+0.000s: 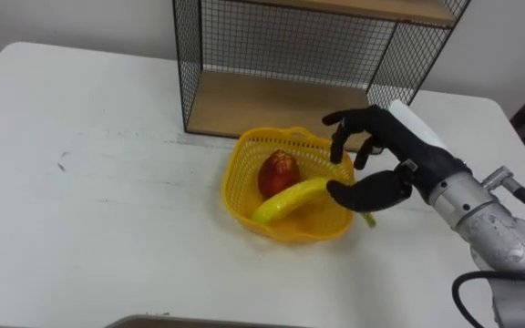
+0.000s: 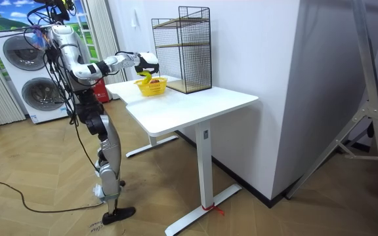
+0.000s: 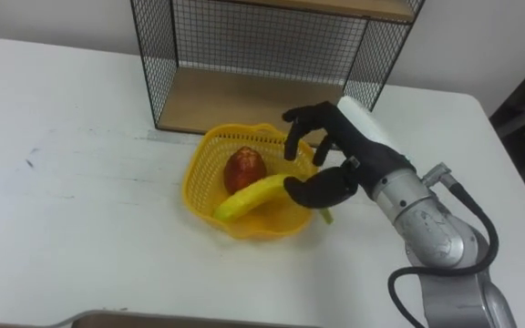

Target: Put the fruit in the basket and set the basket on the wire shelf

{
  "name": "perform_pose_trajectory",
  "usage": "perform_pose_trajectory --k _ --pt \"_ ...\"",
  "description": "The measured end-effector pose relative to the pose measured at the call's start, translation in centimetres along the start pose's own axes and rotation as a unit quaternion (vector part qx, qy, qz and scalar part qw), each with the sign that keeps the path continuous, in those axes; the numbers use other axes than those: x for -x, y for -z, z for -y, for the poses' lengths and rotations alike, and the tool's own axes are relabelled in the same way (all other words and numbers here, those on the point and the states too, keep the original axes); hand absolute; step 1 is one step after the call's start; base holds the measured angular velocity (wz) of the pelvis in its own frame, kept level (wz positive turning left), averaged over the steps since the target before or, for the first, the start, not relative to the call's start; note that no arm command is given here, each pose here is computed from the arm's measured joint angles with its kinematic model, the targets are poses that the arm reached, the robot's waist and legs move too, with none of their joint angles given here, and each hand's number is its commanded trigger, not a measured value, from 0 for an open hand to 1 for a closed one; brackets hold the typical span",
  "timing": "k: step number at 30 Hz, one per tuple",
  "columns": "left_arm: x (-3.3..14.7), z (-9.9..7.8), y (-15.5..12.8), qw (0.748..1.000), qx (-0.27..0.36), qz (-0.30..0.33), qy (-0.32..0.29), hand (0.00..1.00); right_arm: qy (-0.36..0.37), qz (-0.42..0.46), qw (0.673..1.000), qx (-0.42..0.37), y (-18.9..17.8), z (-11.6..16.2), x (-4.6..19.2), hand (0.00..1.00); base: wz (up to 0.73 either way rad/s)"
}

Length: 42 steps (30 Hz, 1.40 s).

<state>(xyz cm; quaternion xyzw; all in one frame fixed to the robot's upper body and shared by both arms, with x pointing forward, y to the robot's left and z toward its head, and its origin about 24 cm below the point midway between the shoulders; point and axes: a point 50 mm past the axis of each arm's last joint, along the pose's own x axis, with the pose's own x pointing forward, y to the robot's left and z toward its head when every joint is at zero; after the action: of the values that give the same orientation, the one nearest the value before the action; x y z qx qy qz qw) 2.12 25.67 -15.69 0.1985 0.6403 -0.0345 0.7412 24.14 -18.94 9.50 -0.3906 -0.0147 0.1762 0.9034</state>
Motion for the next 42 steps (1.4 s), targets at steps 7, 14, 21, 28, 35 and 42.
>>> perform_pose_trajectory --k 7,14,21,28,35,42 --pt "0.0 0.0 0.0 1.0 0.001 0.0 -0.002 0.0 -0.009 -0.013 1.0 -0.011 0.6 -0.6 0.6 0.0 0.0" --pt "0.1 0.0 0.4 1.0 0.011 -0.005 0.0 0.0 -0.003 -0.014 1.0 -0.018 0.7 -0.6 0.6 0.0 0.0" --pt "0.0 0.4 1.5 0.999 0.04 -0.024 0.009 0.0 0.008 -0.011 0.999 -0.044 1.0 -0.4 0.9 0.0 0.0" --pt "0.1 0.5 2.1 0.996 0.078 -0.033 0.008 0.0 0.057 -0.017 0.987 -0.147 2.5 0.0 1.4 0.0 0.04" --pt "0.2 -0.4 1.7 0.986 0.166 -0.007 -0.019 0.0 0.129 -0.075 0.974 -0.173 5.0 0.2 2.2 0.0 0.0" --pt "1.4 -4.3 -2.7 0.945 0.282 0.126 -0.107 0.0 0.204 -0.107 0.945 -0.231 7.2 1.1 3.6 0.0 0.02"
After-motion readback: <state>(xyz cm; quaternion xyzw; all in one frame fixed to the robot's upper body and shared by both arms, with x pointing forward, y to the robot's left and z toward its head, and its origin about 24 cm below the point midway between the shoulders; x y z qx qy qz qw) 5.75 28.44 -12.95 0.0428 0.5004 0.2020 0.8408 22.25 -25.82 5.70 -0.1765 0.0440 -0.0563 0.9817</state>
